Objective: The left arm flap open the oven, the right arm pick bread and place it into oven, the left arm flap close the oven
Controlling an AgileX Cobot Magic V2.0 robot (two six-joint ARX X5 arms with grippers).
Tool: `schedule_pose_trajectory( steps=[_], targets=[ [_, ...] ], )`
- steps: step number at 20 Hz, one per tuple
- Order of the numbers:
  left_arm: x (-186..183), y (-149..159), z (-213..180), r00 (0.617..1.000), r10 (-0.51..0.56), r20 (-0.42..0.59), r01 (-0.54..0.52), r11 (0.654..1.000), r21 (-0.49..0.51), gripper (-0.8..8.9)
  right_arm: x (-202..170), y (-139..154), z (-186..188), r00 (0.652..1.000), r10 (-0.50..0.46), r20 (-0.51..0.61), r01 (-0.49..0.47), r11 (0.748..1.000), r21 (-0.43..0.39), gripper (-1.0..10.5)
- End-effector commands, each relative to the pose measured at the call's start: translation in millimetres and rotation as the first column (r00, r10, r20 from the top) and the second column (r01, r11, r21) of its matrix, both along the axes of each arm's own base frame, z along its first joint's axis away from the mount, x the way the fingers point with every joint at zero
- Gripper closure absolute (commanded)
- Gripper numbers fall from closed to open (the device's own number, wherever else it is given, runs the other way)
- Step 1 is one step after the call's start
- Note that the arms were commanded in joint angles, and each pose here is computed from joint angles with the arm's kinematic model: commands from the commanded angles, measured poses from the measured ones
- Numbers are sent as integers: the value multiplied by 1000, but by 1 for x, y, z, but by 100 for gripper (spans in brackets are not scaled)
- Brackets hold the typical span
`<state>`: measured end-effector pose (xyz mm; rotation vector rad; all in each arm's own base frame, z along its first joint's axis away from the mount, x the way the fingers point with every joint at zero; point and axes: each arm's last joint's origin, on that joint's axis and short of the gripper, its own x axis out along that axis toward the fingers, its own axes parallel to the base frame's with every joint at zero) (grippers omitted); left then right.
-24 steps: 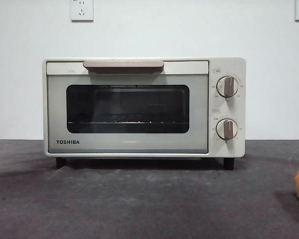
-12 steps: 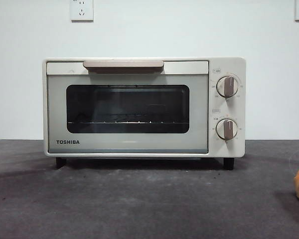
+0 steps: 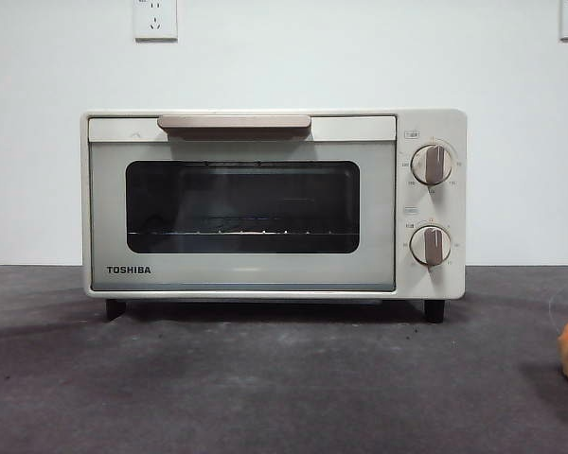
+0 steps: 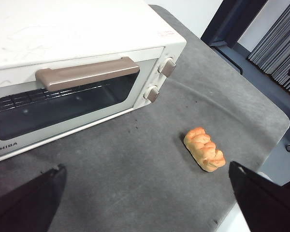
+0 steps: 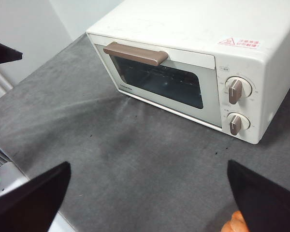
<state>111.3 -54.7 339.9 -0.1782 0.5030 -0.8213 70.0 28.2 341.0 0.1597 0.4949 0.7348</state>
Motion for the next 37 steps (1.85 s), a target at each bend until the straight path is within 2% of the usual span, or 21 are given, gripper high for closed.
schedule_pose_trajectory(
  steps=[1,6,10,17,25,28,32,37],
  targets=[
    [0,-1,7,999,-12,32,12,1000,-7,250,0,0,5,1000,-2,10,2,1000,10,410],
    [0,-1,7,1000,-11,29,11,1000,-9,250,0,0,4,999,-19,-27,20,999,37,395],
    [0,-1,7,1000,-10,29,11,1000,-9,251,-2,0,0,997,-26,-73,28,999,28,396],
    [0,-1,8,999,-7,42,7,1000,-11,252,5,-2,-14,963,-156,-218,141,987,-80,398],
    [1,-1,9,998,-6,56,7,1000,-16,252,30,1,-40,887,-232,-399,188,971,-146,398],
    [1,-1,9,998,-6,56,7,1000,-16,252,49,2,-62,826,-311,-469,224,946,-233,398],
    [1,-1,9,998,-6,56,7,1000,-16,252,76,8,-90,776,-344,-528,234,935,-266,398],
    [1,-1,9,998,-6,56,7,1000,-16,252,105,23,-118,718,-408,-564,195,896,-400,398]
  ],
)
